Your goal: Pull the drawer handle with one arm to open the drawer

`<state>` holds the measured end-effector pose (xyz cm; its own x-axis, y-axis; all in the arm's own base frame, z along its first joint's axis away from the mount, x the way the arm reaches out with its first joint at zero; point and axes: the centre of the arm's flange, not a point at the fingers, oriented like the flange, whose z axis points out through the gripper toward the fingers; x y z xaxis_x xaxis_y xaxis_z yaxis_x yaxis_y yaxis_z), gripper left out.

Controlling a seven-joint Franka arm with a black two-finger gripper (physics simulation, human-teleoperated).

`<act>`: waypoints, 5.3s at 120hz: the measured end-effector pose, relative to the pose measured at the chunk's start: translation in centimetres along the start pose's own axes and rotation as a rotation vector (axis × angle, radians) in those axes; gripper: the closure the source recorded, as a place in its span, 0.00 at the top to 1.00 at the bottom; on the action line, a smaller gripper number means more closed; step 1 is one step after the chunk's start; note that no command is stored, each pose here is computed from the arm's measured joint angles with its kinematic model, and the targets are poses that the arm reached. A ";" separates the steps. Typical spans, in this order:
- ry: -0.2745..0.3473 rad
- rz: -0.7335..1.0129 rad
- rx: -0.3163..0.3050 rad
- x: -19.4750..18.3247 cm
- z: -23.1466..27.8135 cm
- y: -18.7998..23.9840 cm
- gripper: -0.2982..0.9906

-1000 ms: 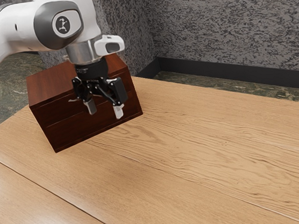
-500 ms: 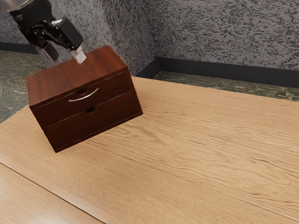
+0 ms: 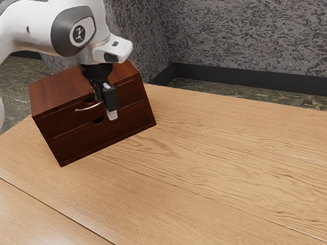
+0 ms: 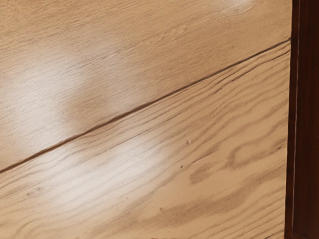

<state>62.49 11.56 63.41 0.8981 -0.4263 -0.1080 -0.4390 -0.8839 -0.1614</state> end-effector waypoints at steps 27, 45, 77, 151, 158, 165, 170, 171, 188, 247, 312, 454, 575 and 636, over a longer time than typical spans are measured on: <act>0.051 0.107 -0.006 0.0 2.7 -3.5 0.77; 0.088 0.160 -0.017 -0.3 3.8 -5.1 0.77; 0.104 0.235 -0.021 -0.5 5.9 -7.0 0.77; 0.090 0.281 -0.010 -2.7 8.0 -10.7 0.77; 0.088 0.284 -0.007 -2.6 8.4 -10.9 0.76; 0.088 0.282 0.004 -2.9 8.3 -11.4 0.74; 0.091 0.283 0.013 -3.0 8.1 -11.6 0.72; 0.092 0.284 0.014 -2.9 8.1 -11.6 0.72; 0.099 0.297 0.030 -2.8 7.6 -11.6 0.64; 0.075 0.312 0.096 -3.0 7.3 -12.4 0.53; 0.044 0.283 0.100 -2.6 8.9 -12.7 0.52; 0.038 0.180 -0.002 -3.3 8.1 -7.7 0.53; 0.067 0.169 0.019 -4.6 6.8 1.4 0.52; 0.224 0.205 0.258 -8.4 -7.7 12.2 0.62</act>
<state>49.82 2.91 69.86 0.7623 -0.6454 0.0489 -0.5761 -0.7110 -0.4032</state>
